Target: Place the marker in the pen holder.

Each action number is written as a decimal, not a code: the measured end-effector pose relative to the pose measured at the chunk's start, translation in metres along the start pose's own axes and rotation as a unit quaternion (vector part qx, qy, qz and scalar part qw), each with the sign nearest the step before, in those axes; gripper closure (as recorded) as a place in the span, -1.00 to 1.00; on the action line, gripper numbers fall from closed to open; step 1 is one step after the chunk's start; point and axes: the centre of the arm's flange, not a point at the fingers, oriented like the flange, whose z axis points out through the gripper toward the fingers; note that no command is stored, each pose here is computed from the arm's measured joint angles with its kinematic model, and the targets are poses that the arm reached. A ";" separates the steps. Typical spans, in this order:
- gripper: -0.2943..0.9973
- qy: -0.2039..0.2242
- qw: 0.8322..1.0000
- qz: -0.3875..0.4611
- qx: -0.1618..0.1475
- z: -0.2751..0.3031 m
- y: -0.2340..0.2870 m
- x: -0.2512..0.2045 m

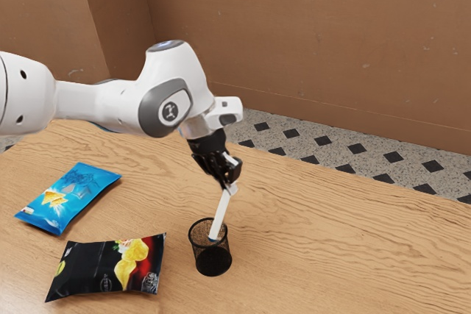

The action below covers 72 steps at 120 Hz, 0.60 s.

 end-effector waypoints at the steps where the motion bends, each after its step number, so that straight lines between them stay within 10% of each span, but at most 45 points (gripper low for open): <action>1: 0.55 0.000 1.000 0.000 0.001 0.000 0.000 -0.001; 29: 0.51 -0.008 1.000 0.007 0.015 -0.002 0.002 -0.028; 53: -0.09 0.000 0.999 0.019 0.026 -0.013 0.008 -0.029; 72: -0.32 0.053 0.994 0.029 0.085 -0.099 -0.017 0.075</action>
